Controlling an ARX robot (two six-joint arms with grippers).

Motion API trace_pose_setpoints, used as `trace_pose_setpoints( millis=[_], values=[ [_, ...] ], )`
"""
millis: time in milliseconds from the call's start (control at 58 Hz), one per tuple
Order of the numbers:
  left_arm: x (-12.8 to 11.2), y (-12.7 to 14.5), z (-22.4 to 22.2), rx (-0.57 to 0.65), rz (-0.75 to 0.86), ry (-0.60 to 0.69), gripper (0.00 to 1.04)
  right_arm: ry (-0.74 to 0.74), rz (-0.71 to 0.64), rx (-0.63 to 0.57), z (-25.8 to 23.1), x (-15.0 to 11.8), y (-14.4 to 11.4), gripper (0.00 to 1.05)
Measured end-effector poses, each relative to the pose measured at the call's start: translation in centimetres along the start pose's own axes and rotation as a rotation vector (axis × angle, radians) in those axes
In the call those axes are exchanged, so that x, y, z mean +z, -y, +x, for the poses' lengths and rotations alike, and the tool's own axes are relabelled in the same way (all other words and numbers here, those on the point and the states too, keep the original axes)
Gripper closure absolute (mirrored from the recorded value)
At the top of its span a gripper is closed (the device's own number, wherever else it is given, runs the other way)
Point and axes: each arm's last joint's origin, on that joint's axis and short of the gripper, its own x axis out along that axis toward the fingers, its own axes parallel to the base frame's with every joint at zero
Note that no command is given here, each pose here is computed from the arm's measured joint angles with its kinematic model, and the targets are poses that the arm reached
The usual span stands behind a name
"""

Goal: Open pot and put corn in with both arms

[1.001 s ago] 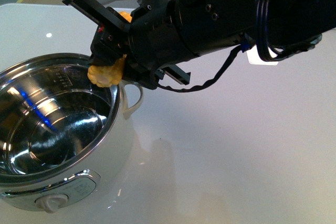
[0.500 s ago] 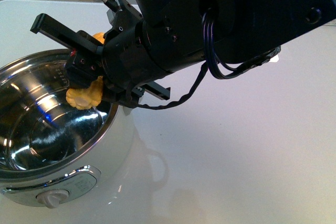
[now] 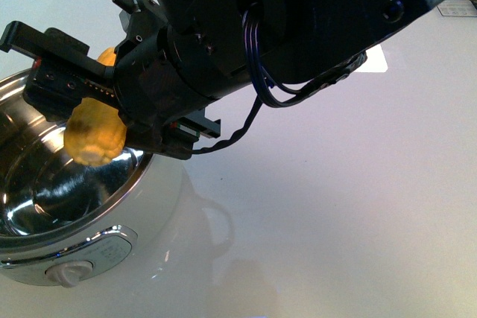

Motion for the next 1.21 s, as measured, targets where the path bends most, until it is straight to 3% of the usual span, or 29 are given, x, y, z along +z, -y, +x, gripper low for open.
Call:
trace_pose_setpoints(
  millis=[138, 466, 759, 966, 1208],
  values=[
    [0.0, 0.0, 0.0, 0.000, 0.000, 0.000, 0.07, -0.001, -0.001, 0.001, 0.0, 0.0, 0.0, 0.10],
    [0.0, 0.0, 0.0, 0.000, 0.000, 0.000, 0.07, 0.066, 0.052, 0.023, -0.9, 0.8, 1.1, 0.10],
    [0.0, 0.0, 0.0, 0.000, 0.000, 0.000, 0.07, 0.276, 0.167, 0.012, -7.8, 3.2, 3.9, 0.10],
    [0.0, 0.0, 0.0, 0.000, 0.000, 0.000, 0.07, 0.494, 0.163, -0.130, -14.9, 3.2, 5.2, 0.09],
    [0.0, 0.0, 0.0, 0.000, 0.000, 0.000, 0.07, 0.672, 0.072, -0.321, -21.7, -0.7, 6.1, 0.09]
  ],
)
